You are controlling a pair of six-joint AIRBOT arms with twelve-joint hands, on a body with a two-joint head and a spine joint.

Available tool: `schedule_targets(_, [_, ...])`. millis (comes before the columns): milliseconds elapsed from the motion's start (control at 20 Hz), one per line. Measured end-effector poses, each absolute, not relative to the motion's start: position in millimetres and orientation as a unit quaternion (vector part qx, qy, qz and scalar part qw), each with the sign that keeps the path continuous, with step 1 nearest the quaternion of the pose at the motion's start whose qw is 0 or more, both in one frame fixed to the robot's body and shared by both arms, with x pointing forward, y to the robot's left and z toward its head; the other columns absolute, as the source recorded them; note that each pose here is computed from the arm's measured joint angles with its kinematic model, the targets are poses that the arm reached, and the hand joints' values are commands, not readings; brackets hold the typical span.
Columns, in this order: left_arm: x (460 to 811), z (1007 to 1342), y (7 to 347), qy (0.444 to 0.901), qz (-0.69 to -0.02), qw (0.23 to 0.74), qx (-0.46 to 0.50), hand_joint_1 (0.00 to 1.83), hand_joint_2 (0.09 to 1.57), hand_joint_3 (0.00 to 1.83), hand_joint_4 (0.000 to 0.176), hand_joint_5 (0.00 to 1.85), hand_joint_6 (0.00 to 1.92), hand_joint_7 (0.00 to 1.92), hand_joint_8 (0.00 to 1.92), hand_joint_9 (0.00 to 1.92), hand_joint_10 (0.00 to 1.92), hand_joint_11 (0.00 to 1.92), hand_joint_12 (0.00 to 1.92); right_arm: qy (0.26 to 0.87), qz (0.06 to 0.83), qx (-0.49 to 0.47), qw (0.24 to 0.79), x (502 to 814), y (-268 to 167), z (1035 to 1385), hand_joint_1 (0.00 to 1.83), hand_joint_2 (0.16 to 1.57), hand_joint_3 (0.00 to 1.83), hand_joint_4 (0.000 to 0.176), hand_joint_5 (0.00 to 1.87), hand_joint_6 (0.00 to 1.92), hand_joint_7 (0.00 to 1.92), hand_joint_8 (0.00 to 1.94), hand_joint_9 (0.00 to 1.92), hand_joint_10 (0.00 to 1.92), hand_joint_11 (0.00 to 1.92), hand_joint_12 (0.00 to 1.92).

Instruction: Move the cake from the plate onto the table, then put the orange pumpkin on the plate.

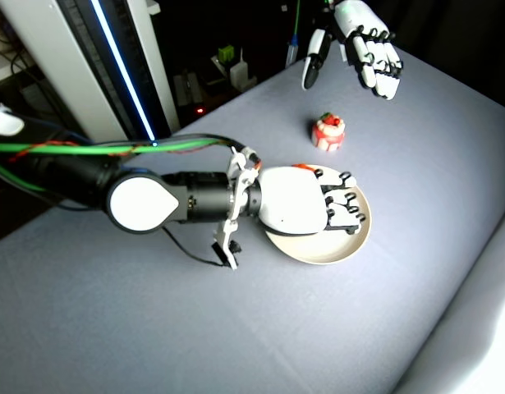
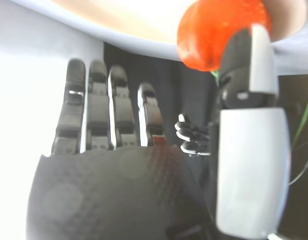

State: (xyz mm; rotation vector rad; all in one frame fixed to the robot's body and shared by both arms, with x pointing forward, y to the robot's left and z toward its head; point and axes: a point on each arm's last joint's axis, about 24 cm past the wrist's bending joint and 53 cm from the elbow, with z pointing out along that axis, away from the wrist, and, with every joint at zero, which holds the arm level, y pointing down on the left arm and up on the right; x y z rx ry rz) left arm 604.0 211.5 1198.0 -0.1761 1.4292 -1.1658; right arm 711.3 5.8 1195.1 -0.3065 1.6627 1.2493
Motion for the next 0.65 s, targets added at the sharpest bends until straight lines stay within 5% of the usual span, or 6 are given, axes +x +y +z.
schedule_targets(150, [602, 1196, 215, 0.616, -0.502, 0.601, -0.085, 0.85, 0.84, 0.0, 0.109, 0.0, 0.0, 0.03, 0.0, 0.07, 0.0, 0.0, 0.73, 0.644, 0.557, -0.062, 0.52, 718, -50, 1237, 0.64, 0.86, 0.0, 0.176, 0.0, 0.0, 0.0, 0.0, 0.0, 0.0, 0.05, 0.03])
schedule_targets(400, [595, 1191, 222, 0.615, -0.509, 0.594, -0.1, 0.88, 0.83, 0.0, 0.139, 0.0, 0.0, 0.0, 0.0, 0.06, 0.0, 0.0, 0.81, 0.615, 0.581, -0.048, 0.53, 691, -82, 1242, 0.89, 0.89, 0.01, 0.092, 0.0, 0.0, 0.0, 0.0, 0.0, 0.0, 0.0, 0.0])
schedule_targets(500, [594, 1191, 229, 0.609, -0.512, 0.595, -0.114, 0.89, 0.83, 0.0, 0.096, 0.0, 0.0, 0.0, 0.0, 0.05, 0.0, 0.0, 0.85, 0.589, 0.606, -0.035, 0.533, 677, -94, 1252, 0.92, 0.88, 0.0, 0.161, 0.0, 0.0, 0.0, 0.0, 0.0, 0.0, 0.0, 0.0])
schedule_targets(550, [595, 1190, 236, 0.607, -0.507, 0.599, -0.126, 0.88, 0.86, 0.01, 0.123, 0.0, 0.0, 0.0, 0.0, 0.04, 0.0, 0.0, 0.85, 0.578, 0.618, -0.018, 0.533, 670, -106, 1253, 0.88, 0.88, 0.0, 0.173, 0.05, 0.0, 0.04, 0.02, 0.05, 0.0, 0.0, 0.19])
schedule_targets(600, [596, 1191, 241, 0.602, -0.505, 0.604, -0.132, 0.77, 0.88, 0.01, 0.123, 0.0, 0.0, 0.05, 0.01, 0.1, 0.03, 0.0, 1.25, 0.565, 0.63, -0.006, 0.532, 662, -117, 1254, 0.82, 1.0, 0.0, 0.038, 0.15, 0.01, 0.19, 0.02, 0.21, 0.01, 0.0, 0.59])
schedule_targets(650, [596, 1193, 244, 0.598, -0.506, 0.607, -0.136, 0.67, 0.88, 0.01, 0.061, 0.0, 0.0, 0.13, 0.04, 0.17, 0.07, 0.0, 1.61, 0.557, 0.637, 0.0, 0.532, 656, -123, 1254, 0.78, 1.04, 0.0, 0.034, 0.17, 0.01, 0.27, 0.02, 0.28, 0.02, 0.0, 0.78])
